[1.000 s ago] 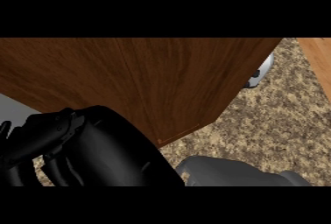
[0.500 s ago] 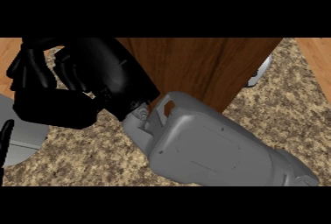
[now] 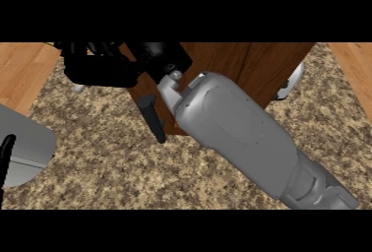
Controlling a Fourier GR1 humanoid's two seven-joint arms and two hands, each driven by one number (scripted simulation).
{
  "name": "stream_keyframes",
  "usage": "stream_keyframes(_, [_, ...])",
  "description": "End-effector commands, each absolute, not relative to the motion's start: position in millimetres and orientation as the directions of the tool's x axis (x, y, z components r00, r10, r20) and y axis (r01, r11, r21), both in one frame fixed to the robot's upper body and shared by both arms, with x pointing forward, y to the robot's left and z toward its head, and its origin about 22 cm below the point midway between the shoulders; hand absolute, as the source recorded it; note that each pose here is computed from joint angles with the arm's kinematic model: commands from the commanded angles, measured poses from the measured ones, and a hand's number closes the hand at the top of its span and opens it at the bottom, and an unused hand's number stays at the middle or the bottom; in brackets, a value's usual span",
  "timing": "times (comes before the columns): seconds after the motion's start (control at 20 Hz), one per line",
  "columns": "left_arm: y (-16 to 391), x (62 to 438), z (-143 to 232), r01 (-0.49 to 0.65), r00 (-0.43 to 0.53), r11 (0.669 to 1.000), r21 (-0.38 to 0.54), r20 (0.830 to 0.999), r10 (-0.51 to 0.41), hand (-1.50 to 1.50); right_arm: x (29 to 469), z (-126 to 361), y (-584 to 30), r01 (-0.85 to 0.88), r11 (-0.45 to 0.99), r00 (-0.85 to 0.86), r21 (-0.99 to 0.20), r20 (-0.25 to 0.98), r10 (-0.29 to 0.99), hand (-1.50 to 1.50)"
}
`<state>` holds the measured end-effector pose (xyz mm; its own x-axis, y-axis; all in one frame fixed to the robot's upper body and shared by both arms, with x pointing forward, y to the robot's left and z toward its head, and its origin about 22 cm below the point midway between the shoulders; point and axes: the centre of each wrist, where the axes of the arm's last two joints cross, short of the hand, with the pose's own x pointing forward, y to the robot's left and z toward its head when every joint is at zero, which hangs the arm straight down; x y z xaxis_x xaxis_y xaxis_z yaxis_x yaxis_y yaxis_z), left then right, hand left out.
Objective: Pick up the wine, place it into the cabinet and close the cabinet
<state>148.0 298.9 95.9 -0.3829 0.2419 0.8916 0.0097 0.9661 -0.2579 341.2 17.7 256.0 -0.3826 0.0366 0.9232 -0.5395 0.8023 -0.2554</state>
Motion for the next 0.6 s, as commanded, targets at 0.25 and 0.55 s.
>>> stream_keyframes(0.25, [298,157,98,0.015,-0.392,0.968,-0.252,0.889,0.237,-1.5,397,236,-28,-0.415,0.849,-0.375,-0.326,0.912,0.167,1.5])
stream_keyframes(0.55, [297,159,95,0.016,-0.394,0.965,-0.26,0.886,0.245,-1.5,400,231,-37,-0.405,0.848,-0.391,-0.343,0.903,0.179,1.5])
